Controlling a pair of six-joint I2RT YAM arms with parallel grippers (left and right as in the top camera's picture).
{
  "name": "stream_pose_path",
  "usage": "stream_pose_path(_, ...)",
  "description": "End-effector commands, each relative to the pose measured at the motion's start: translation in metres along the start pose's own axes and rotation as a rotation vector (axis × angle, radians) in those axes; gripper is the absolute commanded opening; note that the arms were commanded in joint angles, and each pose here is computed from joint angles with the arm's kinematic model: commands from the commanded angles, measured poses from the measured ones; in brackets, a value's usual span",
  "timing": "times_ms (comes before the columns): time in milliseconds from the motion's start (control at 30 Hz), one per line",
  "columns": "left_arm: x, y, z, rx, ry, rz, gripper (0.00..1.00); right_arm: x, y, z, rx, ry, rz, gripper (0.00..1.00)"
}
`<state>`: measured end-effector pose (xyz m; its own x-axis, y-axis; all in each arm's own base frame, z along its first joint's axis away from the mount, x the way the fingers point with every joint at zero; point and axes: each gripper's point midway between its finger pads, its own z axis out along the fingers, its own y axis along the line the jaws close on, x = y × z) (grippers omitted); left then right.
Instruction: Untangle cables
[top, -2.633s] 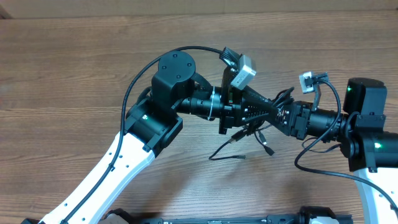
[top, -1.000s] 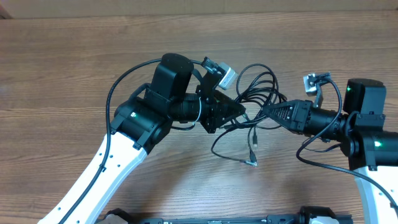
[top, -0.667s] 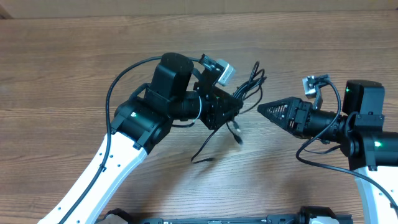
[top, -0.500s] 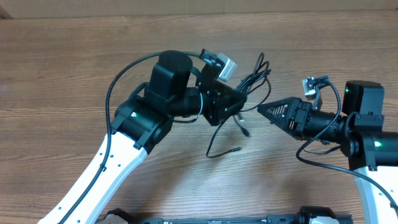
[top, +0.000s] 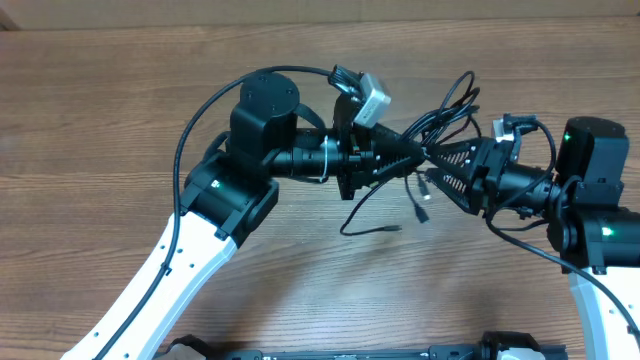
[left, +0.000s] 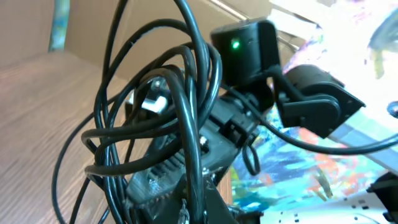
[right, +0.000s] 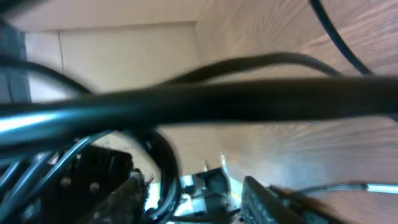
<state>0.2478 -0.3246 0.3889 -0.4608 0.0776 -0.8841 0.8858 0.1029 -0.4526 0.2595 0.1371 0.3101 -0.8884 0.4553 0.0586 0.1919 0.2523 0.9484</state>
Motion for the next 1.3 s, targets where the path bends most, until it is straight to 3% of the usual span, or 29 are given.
stream_pose_path(0,-0.01,-0.018,0.002,0.065,-0.022,0.026,0.04,0.003,0.006,-0.002,-0.02,0.003,0.038,0.39)
stream_pose_path(100,-0.01,-0.024,0.006,0.078,-0.025,0.036,0.04,0.001,0.009,-0.002,-0.028,-0.002,0.032,0.3)
stream_pose_path(700,-0.014,-0.031,0.017,0.057,-0.052,0.047,0.04,0.003,0.02,-0.003,-0.069,0.022,0.0,0.3)
stream_pose_path(900,-0.011,-0.036,0.028,0.034,-0.058,0.032,0.04,0.003,0.022,-0.003,-0.076,0.023,-0.013,0.04)
stream_pose_path(1067,-0.012,-0.022,0.024,-0.019,-0.061,0.013,0.04,0.003,0.022,-0.003,-0.076,0.021,-0.037,0.04)
stream_pose_path(1267,-0.002,0.027,-0.004,-0.161,-0.024,-0.07,0.04,0.0,0.021,-0.004,-0.072,0.007,-0.077,0.04)
